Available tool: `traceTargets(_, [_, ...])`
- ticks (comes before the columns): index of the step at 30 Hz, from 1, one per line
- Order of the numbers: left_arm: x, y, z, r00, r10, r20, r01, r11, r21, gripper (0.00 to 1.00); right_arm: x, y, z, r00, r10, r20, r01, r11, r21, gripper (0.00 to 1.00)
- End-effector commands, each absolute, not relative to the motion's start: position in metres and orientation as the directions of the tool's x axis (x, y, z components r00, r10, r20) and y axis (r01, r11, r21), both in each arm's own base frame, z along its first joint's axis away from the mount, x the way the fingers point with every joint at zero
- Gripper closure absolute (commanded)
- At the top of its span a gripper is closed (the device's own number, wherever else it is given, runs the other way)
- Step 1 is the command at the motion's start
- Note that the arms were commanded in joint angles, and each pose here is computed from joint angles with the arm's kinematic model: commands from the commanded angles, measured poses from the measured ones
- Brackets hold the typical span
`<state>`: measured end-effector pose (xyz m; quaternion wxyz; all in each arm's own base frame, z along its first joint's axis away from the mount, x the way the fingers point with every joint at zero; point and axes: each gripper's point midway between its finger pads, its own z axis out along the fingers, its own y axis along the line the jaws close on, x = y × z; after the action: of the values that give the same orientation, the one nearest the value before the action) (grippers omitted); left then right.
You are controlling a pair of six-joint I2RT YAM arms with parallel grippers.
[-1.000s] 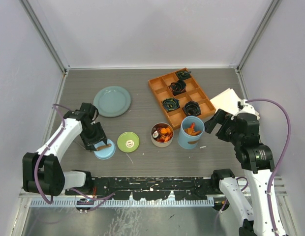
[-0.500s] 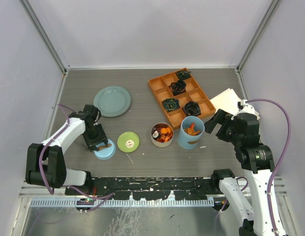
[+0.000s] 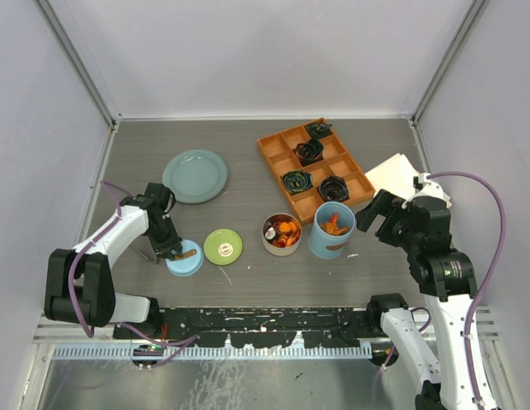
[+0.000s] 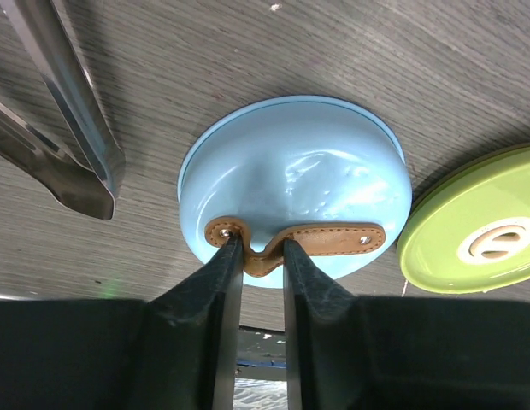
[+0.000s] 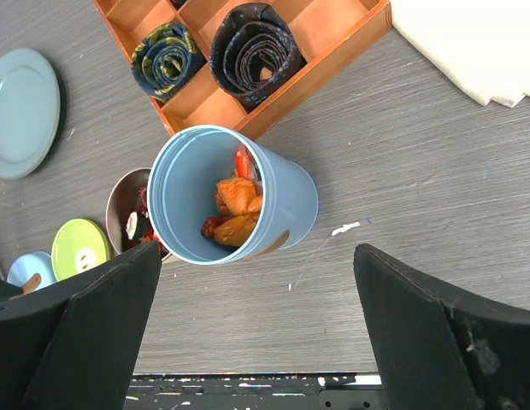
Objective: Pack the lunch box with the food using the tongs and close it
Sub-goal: Pick up the box lid from the center of the board, then close the box lid on the packing box.
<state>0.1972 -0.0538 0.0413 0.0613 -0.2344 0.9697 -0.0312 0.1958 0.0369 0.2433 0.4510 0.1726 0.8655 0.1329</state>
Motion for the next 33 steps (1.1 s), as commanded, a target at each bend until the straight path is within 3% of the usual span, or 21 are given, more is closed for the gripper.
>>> traceTargets(1, [0.206,-0.055,0.044,-0.882,-0.447,-0.15,-0.433,0.894,-0.112,0.84,0.201,0.034,0.254,-0.492,0.432,-0.756,0.182,0.9,0.396,0.0])
traceTargets(6, [0.213,-0.059,0.061,-0.884,-0.432,-0.18,-0.408,0.9,-0.155,1.0,0.202,0.027,0.252,-0.485,0.435,-0.759,0.22,0.9,0.375,0.0])
traceTargets(21, [0.245,-0.083,0.189,-0.852,-0.393,-0.346,-0.265,0.894,-0.361,1.0,0.239,0.048,0.227,-0.597,0.444,-0.669,0.206,0.89,0.407,0.0])
traceTargets(33, [0.25,-0.163,0.254,-0.901,-0.245,-0.358,-0.041,0.87,-0.492,1.0,0.264,0.08,0.205,-0.646,0.445,-0.62,0.094,0.853,0.514,0.0])
